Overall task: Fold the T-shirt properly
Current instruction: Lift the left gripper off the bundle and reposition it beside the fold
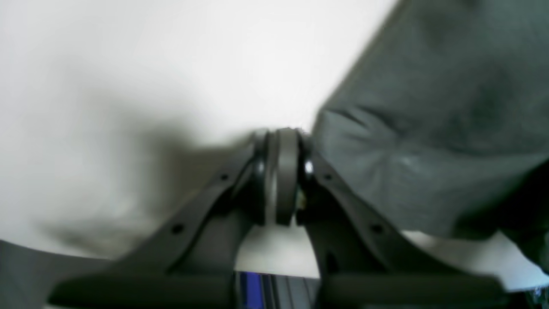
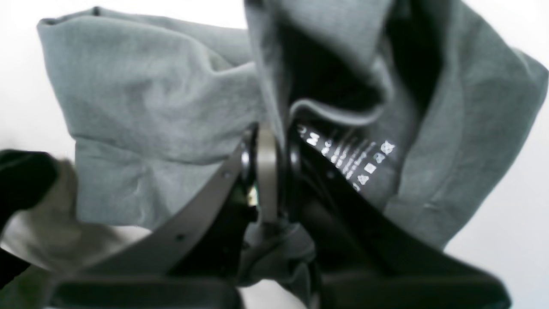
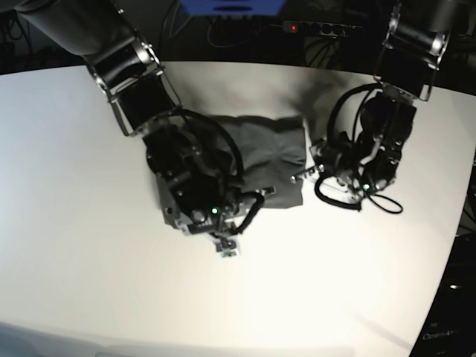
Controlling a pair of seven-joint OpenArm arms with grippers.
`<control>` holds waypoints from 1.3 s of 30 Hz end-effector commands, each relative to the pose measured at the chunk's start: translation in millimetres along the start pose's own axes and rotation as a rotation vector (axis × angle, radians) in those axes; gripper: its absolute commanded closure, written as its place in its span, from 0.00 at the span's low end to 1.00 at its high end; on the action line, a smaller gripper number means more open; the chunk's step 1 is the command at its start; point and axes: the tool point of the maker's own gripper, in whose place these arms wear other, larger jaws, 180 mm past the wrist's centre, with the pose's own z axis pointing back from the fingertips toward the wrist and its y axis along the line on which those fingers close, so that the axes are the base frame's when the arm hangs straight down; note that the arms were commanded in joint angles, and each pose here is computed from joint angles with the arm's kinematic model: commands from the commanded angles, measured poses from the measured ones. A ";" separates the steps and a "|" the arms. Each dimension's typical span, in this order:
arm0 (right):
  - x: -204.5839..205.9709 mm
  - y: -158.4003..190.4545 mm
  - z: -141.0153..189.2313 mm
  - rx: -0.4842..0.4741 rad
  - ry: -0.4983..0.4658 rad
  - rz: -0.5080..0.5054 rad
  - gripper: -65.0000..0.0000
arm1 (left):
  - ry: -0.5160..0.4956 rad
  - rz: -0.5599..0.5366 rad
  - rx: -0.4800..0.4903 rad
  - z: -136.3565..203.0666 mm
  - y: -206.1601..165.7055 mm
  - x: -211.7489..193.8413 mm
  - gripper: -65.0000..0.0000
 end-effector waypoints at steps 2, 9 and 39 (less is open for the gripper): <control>19.4 3.0 11.1 0.007 -0.055 -0.003 0.99 | -0.050 -0.013 -0.025 13.0 -7.8 15.2 0.95; 20.2 2.3 11.7 0.006 -0.058 -0.003 0.99 | -0.076 -0.015 -0.011 17.1 -4.5 27.0 0.95; 25.8 34.6 43.2 0.076 -0.181 0.154 0.99 | -0.114 -0.107 0.154 -7.8 14.9 35.4 0.95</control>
